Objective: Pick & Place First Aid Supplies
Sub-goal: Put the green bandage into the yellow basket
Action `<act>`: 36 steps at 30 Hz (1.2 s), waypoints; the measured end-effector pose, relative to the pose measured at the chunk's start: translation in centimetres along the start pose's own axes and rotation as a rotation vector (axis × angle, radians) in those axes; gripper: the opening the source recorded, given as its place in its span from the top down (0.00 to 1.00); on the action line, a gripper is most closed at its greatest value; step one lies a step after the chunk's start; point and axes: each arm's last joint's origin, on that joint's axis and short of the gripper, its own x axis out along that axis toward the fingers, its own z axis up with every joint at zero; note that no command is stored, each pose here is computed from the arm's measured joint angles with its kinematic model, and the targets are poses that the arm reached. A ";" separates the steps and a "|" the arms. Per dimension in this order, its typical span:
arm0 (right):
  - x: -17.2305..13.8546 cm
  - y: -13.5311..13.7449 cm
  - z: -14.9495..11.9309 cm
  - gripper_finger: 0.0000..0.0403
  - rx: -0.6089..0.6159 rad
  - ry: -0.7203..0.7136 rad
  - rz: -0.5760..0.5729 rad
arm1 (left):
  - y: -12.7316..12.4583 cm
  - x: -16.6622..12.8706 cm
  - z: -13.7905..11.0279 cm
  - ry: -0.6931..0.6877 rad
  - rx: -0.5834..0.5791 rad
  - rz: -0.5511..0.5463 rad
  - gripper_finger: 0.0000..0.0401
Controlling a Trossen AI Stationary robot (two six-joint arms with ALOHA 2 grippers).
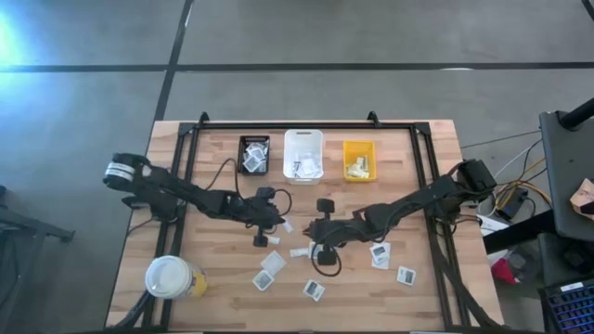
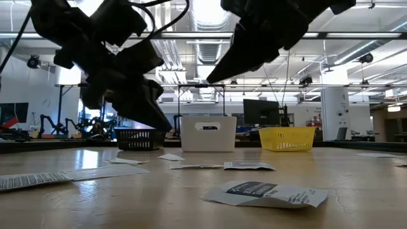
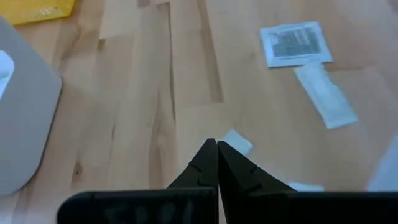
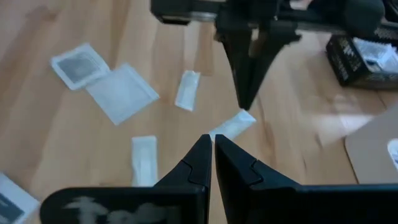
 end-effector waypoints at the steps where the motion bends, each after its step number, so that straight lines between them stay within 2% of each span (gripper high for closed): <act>1: 0.2 -0.1 -0.3 0.96 0.002 0.004 -0.004 | 0.0 0.2 -0.1 0.003 0.000 0.009 1.00; 6: 1.4 -0.5 -0.8 0.96 0.030 -0.048 -0.006 | 0.0 1.1 -0.6 0.034 -0.005 0.040 1.00; 10: 2.9 -0.5 -1.4 0.96 -0.012 -0.043 0.011 | 0.1 1.4 -1.2 0.065 -0.024 0.072 1.00; 14: 4.7 -0.6 -1.8 0.96 -0.041 -0.025 0.012 | 0.4 1.5 -1.4 0.073 -0.098 0.144 1.00; 19: 6.6 -0.5 -2.4 0.96 -0.089 0.020 0.001 | 0.3 1.6 -1.6 0.088 -0.132 0.134 1.00; 23: 7.7 -0.2 -2.2 0.96 -0.118 0.026 0.009 | 0.0 2.1 -2.1 0.112 -0.133 0.069 1.00; 32: 8.5 -0.4 -2.4 0.96 -0.156 0.099 0.002 | 0.4 2.9 -2.7 0.126 -0.187 0.146 1.00; 36: 8.5 -0.6 -2.4 0.96 -0.287 0.109 0.003 | 0.4 2.9 -2.8 0.127 -0.206 0.146 1.00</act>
